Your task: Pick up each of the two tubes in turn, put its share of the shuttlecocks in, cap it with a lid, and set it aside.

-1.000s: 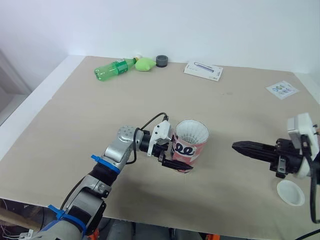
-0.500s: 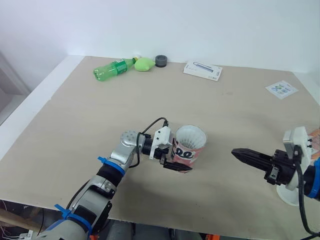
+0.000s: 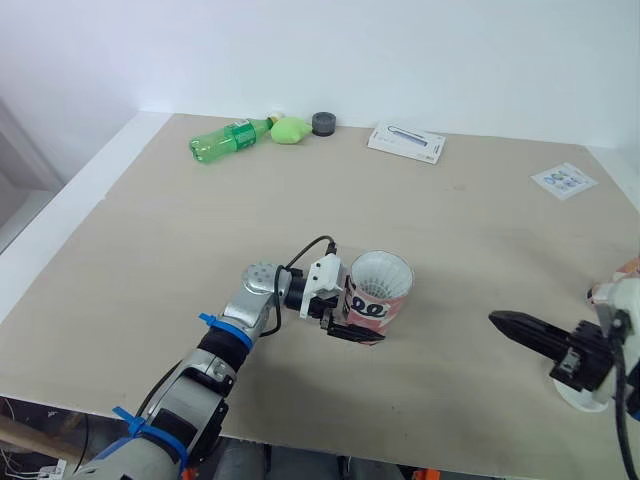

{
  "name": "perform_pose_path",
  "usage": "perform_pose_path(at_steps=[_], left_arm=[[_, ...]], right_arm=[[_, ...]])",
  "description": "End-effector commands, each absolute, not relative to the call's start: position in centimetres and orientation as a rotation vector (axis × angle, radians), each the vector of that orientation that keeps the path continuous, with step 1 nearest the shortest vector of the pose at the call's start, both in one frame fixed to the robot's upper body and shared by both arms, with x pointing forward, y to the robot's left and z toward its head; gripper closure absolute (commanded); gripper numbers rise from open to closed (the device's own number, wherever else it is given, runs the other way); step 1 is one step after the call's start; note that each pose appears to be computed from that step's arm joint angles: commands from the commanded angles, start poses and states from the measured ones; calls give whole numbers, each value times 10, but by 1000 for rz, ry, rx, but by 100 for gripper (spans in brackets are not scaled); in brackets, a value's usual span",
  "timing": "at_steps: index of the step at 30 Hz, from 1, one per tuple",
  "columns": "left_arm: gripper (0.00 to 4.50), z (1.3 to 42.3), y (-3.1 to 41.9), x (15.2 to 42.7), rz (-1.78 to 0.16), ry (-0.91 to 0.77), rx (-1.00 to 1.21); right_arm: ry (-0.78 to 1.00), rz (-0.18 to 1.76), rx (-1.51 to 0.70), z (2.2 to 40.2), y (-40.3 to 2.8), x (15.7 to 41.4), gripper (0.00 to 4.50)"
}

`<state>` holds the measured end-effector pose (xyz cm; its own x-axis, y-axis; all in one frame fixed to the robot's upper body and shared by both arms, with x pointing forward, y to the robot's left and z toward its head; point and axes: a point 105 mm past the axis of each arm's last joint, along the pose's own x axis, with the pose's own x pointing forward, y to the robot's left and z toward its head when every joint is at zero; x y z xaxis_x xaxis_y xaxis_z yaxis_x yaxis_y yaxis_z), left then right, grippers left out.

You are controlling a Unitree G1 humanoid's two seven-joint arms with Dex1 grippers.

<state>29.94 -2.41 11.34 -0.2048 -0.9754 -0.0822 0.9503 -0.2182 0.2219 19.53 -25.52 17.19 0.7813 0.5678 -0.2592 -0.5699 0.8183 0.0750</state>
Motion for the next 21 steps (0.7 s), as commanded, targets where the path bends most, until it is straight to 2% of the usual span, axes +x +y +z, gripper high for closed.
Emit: perform_pose_path(at_steps=[1,2,5,7,10,13,21], left_arm=[[77,81,-20,291,-1809,29,286],[77,79,-20,290,-1807,52,274],[77,75,-23,289,-1795,77,267],[77,74,-24,287,-1792,74,272],[77,74,-26,284,-1776,70,262],[77,74,-27,278,-1776,63,254],[77,78,-24,273,-1761,60,246]], right_arm=[[297,621,-83,189,-266,183,327],[340,624,-124,190,-271,179,271],[462,622,-232,196,-290,171,153],[550,617,-330,195,-302,166,94],[698,621,-484,186,-320,161,94],[756,627,-581,189,-338,166,94],[859,650,-634,172,-369,193,94]])
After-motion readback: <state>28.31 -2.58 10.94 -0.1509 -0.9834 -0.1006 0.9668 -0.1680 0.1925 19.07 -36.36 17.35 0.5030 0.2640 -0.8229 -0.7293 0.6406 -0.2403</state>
